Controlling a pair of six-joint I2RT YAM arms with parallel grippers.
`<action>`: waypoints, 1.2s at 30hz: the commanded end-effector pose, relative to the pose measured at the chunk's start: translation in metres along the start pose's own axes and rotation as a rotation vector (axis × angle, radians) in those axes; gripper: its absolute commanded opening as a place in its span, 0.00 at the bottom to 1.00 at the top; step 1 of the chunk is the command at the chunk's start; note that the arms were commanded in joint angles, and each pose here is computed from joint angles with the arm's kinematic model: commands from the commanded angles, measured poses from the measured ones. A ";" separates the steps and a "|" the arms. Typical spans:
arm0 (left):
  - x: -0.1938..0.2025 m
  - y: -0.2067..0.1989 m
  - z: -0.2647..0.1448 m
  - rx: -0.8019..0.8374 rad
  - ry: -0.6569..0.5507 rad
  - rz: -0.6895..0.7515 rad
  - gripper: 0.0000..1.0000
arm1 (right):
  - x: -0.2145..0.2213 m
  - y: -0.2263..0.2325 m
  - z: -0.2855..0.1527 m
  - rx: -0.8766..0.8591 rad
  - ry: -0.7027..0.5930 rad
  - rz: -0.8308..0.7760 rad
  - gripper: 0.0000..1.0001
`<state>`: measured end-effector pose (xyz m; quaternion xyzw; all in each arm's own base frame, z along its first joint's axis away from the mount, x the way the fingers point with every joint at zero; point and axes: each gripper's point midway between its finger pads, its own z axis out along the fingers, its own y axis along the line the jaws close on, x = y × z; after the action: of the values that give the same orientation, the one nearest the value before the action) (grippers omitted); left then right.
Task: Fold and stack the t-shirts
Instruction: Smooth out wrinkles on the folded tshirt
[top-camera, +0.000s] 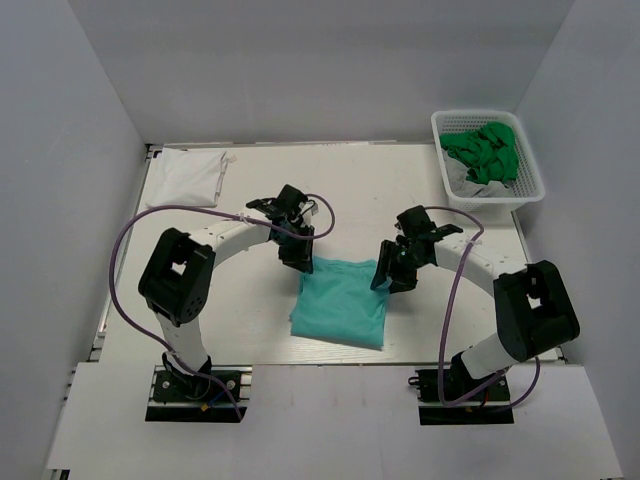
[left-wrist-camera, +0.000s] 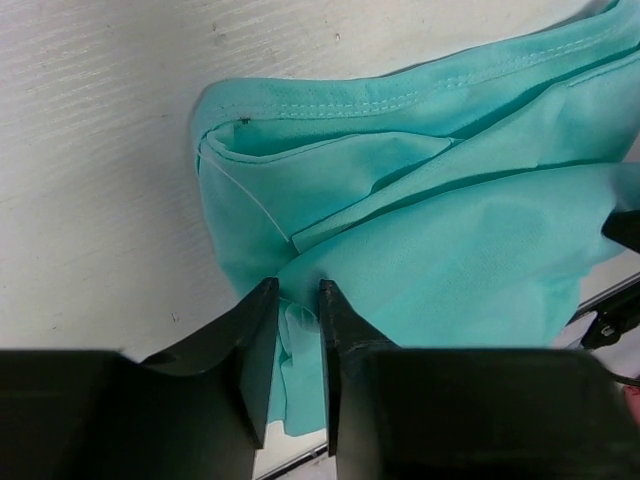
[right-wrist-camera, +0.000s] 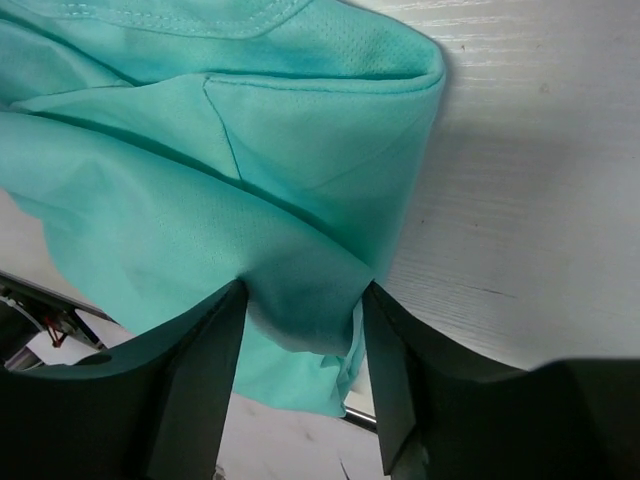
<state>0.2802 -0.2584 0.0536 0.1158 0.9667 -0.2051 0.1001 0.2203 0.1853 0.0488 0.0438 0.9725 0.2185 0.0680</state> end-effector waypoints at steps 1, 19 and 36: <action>0.005 -0.006 -0.004 0.034 0.005 0.026 0.33 | -0.005 0.004 0.000 -0.013 -0.010 0.003 0.55; -0.007 -0.051 -0.089 0.205 -0.225 0.120 0.00 | -0.006 0.044 -0.051 -0.173 -0.054 -0.188 0.00; -0.017 -0.063 -0.166 0.213 -0.377 0.134 0.00 | 0.008 0.079 -0.126 -0.321 -0.113 -0.286 0.00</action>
<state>0.2479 -0.2515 0.1995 0.1497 0.9091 -0.3115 0.2325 0.1958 0.2008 0.1693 -0.0797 0.9284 0.3345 0.1412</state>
